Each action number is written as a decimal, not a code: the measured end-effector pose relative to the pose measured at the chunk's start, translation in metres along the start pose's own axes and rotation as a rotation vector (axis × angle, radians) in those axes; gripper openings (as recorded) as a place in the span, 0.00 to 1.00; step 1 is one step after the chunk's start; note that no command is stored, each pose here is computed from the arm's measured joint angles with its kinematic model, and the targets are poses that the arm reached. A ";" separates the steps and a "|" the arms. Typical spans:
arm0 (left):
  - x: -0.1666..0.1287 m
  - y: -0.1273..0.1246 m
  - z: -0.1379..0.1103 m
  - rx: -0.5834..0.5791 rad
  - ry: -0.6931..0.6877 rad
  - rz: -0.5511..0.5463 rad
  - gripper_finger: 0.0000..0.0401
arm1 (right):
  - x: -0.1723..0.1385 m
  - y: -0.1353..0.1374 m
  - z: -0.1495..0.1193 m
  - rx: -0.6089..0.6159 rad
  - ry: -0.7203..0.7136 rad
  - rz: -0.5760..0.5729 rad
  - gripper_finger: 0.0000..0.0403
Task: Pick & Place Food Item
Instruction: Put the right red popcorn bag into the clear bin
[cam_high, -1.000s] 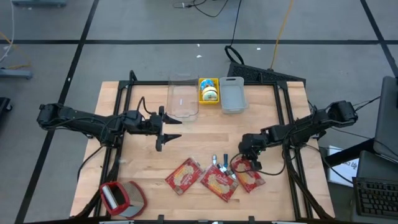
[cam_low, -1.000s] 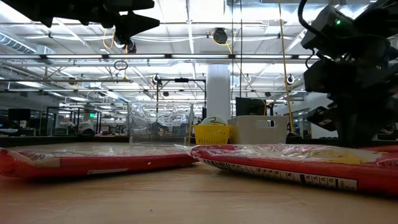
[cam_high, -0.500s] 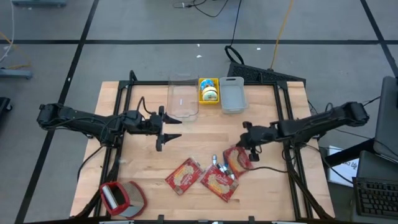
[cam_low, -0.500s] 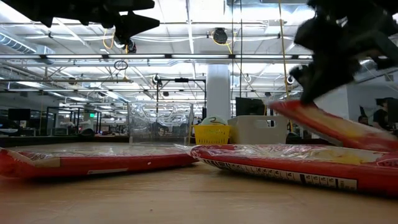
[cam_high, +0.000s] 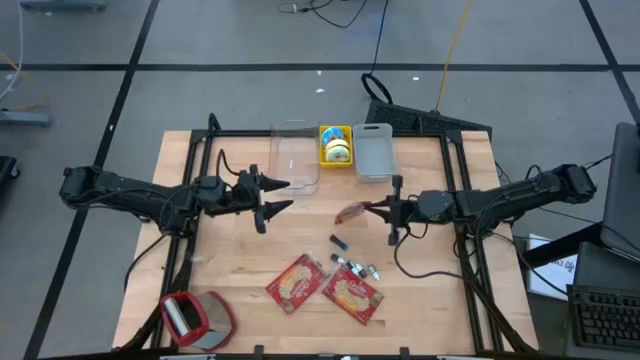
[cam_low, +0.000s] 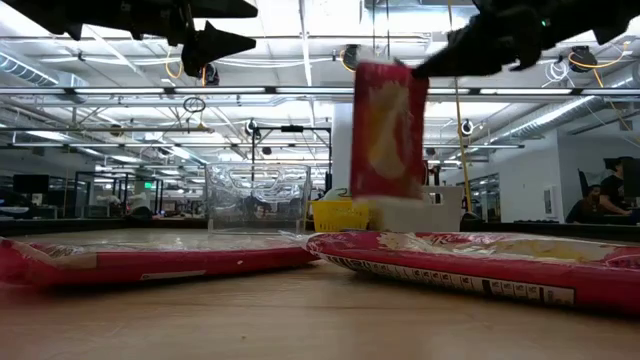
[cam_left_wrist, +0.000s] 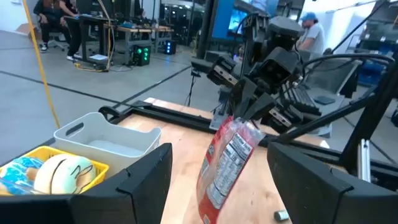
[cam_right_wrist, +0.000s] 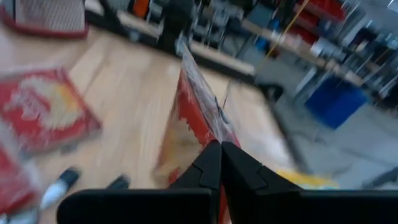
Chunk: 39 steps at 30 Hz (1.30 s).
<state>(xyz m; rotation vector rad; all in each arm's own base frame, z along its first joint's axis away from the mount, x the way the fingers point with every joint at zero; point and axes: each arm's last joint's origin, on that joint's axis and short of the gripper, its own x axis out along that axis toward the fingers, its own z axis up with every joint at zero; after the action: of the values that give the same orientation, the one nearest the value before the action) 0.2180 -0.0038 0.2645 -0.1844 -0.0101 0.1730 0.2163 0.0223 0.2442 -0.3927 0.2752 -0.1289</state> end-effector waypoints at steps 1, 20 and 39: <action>0.001 0.000 0.000 -0.001 -0.004 -0.001 0.66 | 0.002 0.000 0.002 -0.007 -0.025 -0.009 0.00; 0.070 -0.012 -0.022 0.042 0.008 0.002 0.66 | 0.032 0.001 0.007 -0.088 -0.143 -0.228 0.00; 0.093 -0.018 -0.018 0.135 0.001 0.005 0.66 | 0.031 -0.002 0.013 -0.081 -0.205 -0.254 0.00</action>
<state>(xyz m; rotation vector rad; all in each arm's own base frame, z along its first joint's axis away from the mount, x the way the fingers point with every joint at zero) 0.3131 -0.0083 0.2496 -0.0496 0.0034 0.1779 0.2491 0.0198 0.2497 -0.5169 0.0272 -0.3253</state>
